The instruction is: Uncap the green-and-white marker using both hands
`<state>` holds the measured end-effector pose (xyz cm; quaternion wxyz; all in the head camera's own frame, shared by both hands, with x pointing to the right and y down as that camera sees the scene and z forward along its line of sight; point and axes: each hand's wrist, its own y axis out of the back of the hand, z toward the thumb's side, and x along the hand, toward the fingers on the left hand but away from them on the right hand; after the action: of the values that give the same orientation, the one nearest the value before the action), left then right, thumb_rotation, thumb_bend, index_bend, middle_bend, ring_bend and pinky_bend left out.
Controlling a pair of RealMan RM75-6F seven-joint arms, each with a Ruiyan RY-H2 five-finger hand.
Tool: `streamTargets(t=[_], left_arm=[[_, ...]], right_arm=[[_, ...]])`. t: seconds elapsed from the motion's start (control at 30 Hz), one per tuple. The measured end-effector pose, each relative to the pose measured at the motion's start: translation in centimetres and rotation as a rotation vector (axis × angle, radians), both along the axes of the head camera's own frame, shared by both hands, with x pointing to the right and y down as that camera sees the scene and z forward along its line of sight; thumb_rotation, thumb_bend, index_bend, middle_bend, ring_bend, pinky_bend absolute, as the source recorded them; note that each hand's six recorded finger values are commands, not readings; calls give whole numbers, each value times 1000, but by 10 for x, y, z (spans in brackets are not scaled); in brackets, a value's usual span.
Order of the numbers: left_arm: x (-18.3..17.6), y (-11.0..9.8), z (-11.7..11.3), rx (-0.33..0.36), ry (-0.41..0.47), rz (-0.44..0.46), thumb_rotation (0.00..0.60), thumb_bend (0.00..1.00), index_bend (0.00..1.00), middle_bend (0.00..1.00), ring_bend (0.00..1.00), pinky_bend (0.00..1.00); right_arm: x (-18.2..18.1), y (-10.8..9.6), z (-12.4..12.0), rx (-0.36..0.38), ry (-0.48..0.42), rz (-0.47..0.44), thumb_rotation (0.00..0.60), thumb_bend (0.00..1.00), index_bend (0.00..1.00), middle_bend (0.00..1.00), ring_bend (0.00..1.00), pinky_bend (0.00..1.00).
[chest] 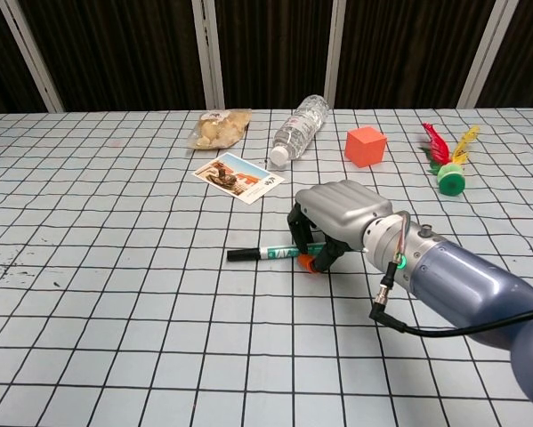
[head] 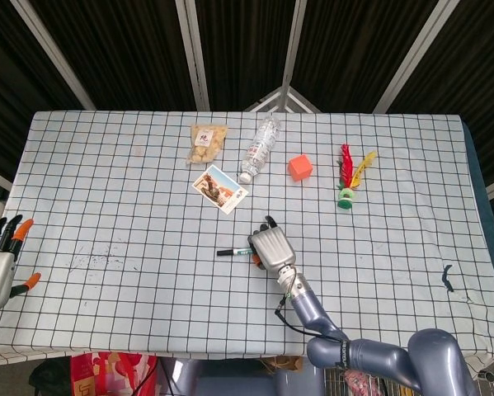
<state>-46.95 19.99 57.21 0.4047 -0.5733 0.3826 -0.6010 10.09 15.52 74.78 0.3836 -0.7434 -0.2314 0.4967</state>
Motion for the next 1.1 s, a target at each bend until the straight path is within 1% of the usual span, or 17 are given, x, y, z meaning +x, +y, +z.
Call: streamTargets(t=[0.13, 0.27, 0.4, 0.53, 0.63, 0.83, 0.97, 1.1], left_arm=[[-1, 0, 0, 1, -6, -8, 600, 257, 123, 39, 0, 0], [-2, 0, 1, 1, -5, -18, 600, 257, 124, 37, 0, 0], [-5, 0, 0, 2, 0, -27, 600, 257, 124, 37, 0, 0], [-7, -1, -3, 10, 2, -36, 600, 257, 128, 37, 0, 0], [-9, -1, -4, 15, 5, -43, 600, 257, 129, 37, 0, 0], [-12, 0, -1, 10, 8, -51, 600, 257, 131, 36, 0, 0], [-9, 0, 2, 10, 20, -46, 600, 256, 131, 36, 0, 0], [-1, -2, 2, 18, 35, -19, 600, 257, 131, 36, 0, 0]], right_arm=[[1, -3, -2, 7, -1, 7, 600, 437, 554, 556, 380, 141], [1, -5, -4, 14, 4, 0, 600, 497, 559, 624, 421, 141], [1, -2, -2, 3, 8, -12, 600, 557, 583, 671, 465, 141], [1, 0, -1, 1, 9, -24, 600, 599, 584, 689, 483, 148], [2, -2, -3, 7, -4, -20, 600, 613, 584, 689, 483, 151], [7, -9, -17, 54, -28, -13, 600, 654, 600, 691, 502, 163], [10, -16, -36, 103, -74, -7, 600, 658, 600, 693, 503, 163], [15, -23, -59, 143, -126, -3, 600, 658, 600, 693, 503, 163]])
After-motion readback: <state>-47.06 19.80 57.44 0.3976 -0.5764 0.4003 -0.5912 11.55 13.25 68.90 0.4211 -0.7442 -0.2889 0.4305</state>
